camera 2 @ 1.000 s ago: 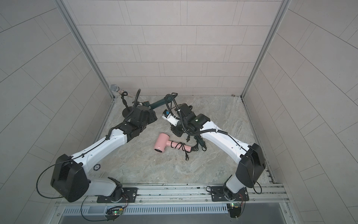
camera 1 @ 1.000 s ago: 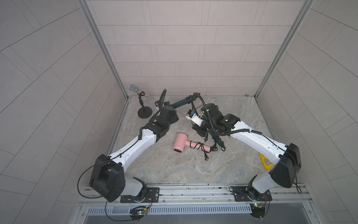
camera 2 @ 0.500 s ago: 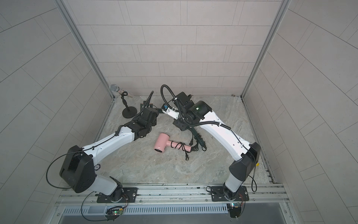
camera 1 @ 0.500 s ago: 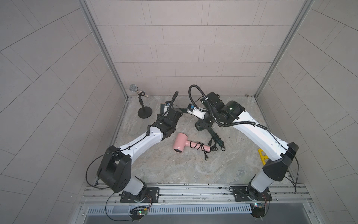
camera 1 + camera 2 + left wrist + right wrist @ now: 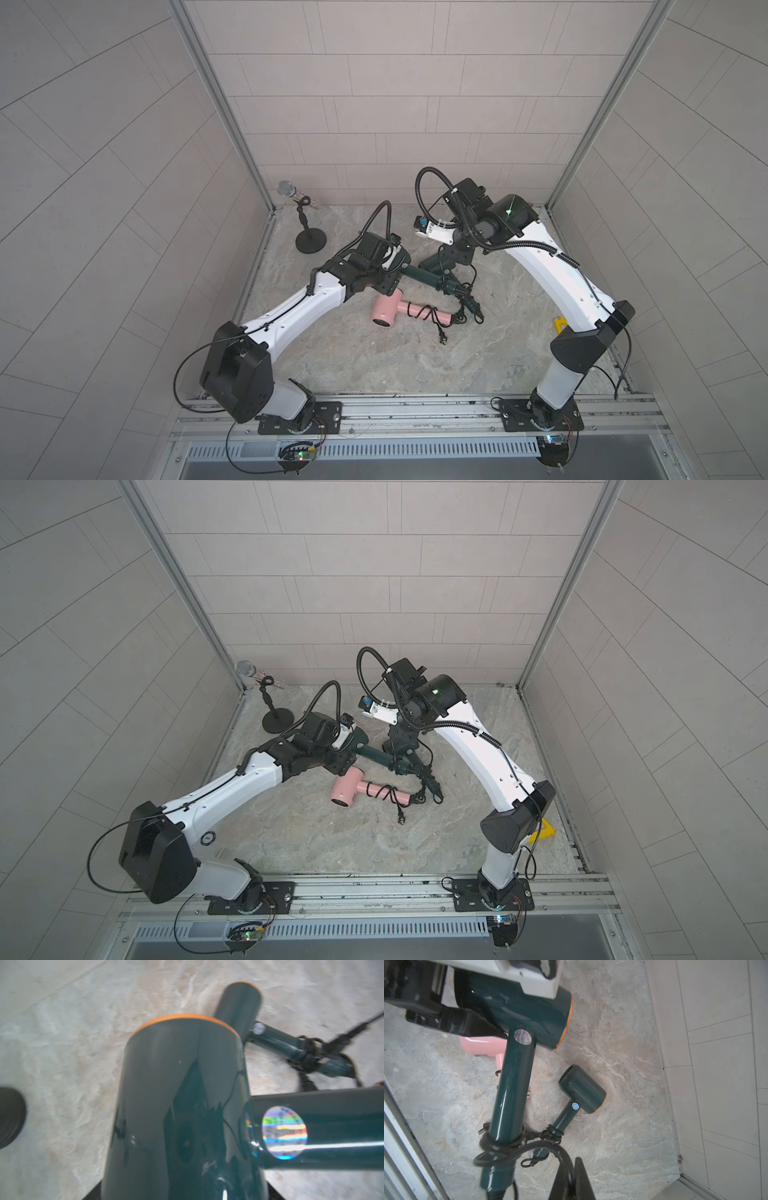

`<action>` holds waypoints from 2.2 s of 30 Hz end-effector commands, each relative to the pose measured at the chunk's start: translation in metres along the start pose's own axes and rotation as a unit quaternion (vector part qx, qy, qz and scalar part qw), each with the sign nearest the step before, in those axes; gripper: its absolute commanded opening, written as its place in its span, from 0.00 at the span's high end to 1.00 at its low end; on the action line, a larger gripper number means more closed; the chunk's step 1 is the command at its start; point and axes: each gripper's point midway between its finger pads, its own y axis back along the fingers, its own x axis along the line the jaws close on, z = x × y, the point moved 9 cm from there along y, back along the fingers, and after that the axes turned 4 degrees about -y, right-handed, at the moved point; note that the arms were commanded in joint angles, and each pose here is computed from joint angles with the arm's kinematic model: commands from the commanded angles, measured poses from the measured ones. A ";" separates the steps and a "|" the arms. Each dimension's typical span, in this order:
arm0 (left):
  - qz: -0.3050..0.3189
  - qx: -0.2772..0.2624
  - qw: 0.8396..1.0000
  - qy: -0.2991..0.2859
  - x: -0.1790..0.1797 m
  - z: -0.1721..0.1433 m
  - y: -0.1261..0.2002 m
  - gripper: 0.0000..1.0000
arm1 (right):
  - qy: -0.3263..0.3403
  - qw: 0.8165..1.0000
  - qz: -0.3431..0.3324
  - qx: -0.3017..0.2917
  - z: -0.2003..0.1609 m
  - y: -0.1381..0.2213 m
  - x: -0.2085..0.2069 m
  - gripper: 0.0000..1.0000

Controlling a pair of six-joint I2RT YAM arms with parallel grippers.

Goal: Wrap the cord around the hair dryer
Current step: Wrap the power cord around the hair dryer.

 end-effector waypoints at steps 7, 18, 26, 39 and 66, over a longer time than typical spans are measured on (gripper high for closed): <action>-0.216 -0.206 0.954 -0.022 -0.039 0.017 0.055 1.00 | 0.002 0.992 0.101 -0.074 -0.006 -0.004 -0.007 1.00; -0.156 -0.373 0.890 0.210 0.014 0.035 0.064 1.00 | -0.125 0.950 0.183 -0.219 -0.019 -0.019 -0.019 0.93; -0.114 -0.386 0.885 0.234 0.021 0.051 0.092 1.00 | -0.190 0.925 0.177 -0.276 -0.032 -0.024 -0.028 0.75; -0.100 -0.349 0.889 0.278 0.024 0.065 0.118 1.00 | -0.234 0.896 0.189 -0.327 -0.055 -0.043 -0.024 0.50; -0.083 -0.261 0.923 0.272 0.023 0.088 0.145 1.00 | -0.290 0.825 0.084 -0.477 -0.047 -0.100 0.035 0.40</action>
